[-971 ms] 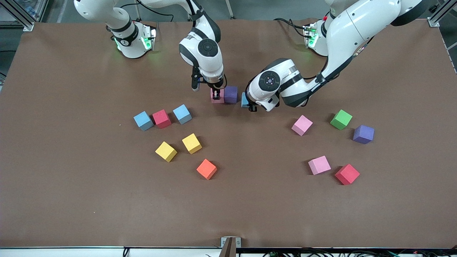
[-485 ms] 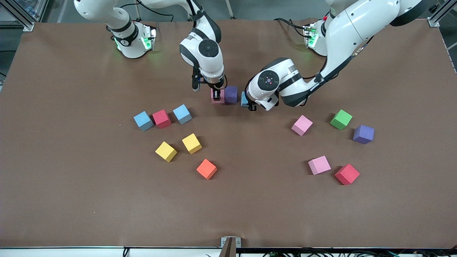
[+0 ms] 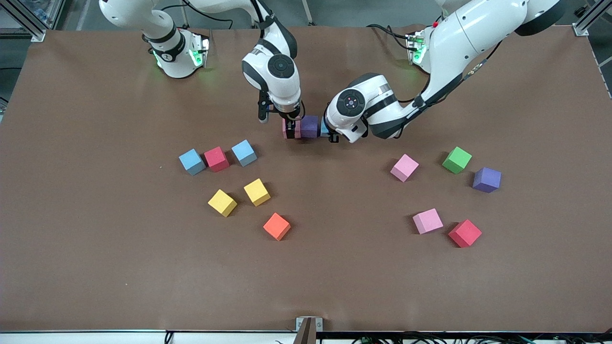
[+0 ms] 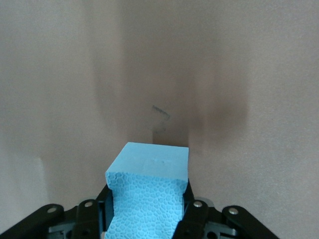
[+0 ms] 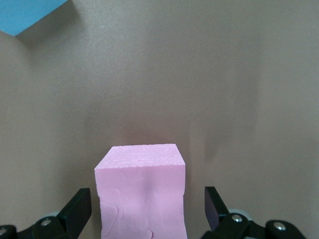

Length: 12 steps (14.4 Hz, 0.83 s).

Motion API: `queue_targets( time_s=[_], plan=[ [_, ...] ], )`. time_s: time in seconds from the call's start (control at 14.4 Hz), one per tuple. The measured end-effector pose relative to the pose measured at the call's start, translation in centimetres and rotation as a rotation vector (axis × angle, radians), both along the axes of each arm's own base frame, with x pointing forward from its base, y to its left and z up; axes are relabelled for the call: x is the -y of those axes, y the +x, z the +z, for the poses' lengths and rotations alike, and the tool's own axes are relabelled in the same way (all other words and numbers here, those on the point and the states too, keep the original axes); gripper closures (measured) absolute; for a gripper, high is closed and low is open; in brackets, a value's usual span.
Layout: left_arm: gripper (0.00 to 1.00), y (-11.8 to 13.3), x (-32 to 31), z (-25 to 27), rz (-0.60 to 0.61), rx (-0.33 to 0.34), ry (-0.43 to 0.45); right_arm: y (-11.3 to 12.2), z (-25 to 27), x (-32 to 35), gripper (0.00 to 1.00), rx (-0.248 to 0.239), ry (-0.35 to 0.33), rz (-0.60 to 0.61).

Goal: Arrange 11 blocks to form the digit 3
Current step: 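Set the pink cube beside purple with the right gripper while the left gripper sets blue, then reach the right gripper to a yellow cube and grasp it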

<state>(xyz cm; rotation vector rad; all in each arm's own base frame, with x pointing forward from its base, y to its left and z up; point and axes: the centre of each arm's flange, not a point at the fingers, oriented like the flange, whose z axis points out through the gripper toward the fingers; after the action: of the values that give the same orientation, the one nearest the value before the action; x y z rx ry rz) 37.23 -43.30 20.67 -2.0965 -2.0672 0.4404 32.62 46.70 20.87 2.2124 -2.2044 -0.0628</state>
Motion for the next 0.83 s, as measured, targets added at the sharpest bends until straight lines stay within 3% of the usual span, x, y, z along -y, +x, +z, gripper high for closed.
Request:
queue_targets(
  time_s=[0.42,0.83],
  plan=[
    [0.47,0.4,0.1,0.2,0.014,0.001,-0.004,0.6,1.4,0.0,0.00,-0.020,-0.021,0.018],
    [0.47,1.3,-0.2,0.2,0.046,0.009,-0.003,3.3,9.3,2.1,0.00,-0.037,-0.003,0.064]
  ],
)
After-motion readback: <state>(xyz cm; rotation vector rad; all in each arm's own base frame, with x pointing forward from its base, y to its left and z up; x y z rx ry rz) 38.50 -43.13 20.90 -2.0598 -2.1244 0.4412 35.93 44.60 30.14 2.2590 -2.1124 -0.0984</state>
